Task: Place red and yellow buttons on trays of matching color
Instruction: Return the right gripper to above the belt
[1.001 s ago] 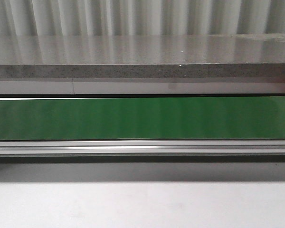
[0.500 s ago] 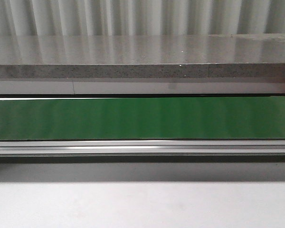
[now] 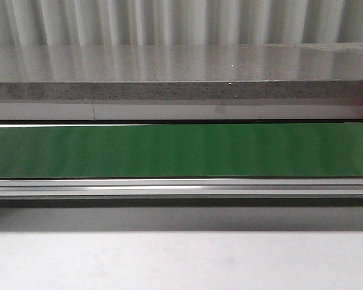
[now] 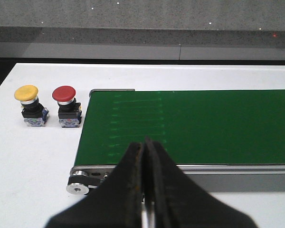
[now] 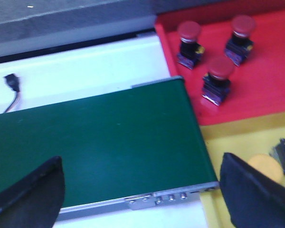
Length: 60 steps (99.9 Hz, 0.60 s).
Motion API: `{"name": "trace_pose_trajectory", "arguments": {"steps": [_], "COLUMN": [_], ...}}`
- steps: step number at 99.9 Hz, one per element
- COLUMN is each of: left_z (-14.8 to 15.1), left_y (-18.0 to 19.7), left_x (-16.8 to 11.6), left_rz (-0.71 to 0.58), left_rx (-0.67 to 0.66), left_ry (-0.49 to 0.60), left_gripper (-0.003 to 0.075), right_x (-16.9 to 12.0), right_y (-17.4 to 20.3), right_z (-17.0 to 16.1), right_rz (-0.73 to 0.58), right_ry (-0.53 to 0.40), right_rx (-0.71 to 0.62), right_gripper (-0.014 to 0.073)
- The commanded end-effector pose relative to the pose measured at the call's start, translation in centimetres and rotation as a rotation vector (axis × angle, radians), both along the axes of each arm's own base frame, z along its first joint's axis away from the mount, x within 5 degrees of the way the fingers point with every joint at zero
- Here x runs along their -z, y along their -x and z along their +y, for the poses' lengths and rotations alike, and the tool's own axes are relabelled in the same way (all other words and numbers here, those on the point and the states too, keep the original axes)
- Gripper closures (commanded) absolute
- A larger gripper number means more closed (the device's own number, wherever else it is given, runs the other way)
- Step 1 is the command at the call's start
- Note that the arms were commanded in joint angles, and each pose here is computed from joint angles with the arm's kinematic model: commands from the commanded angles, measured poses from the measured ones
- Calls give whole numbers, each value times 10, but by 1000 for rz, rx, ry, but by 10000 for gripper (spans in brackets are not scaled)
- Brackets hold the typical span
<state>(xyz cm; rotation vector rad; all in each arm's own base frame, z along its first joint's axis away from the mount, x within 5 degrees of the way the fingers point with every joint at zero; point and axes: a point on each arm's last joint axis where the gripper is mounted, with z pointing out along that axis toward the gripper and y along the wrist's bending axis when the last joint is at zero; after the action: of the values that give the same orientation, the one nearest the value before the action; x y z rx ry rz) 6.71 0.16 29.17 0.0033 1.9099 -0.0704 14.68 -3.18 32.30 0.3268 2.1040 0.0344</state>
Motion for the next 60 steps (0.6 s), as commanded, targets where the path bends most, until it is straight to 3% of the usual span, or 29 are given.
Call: {"name": "trace_pose_trajectory", "arguments": {"steps": [1,18,47,55,60], "left_z": [-3,-3,-3,-3,-3], "left_y": [-1,-1,-1,-1,-1], "left_x": [-14,-14,-14,-14,-14], "left_rz": [-80,-80,-80,-80,-80], "left_rx": [32,32,32,32,32], "left_ry": [10,10,10,10,10], "left_gripper": [740,740,740,740,740], "right_x": [-17,-22,-22,-22,-23], "right_y": [11,30,37,37,37], "right_z": [14,32,36,36,36], "right_rz": [-121,-194,-195,-195,-196], "right_ry": [63,109,122,122,122], "right_rx": [-86,-217,-261,-261,-261], "right_gripper": [-58,42,564,667,658]}}
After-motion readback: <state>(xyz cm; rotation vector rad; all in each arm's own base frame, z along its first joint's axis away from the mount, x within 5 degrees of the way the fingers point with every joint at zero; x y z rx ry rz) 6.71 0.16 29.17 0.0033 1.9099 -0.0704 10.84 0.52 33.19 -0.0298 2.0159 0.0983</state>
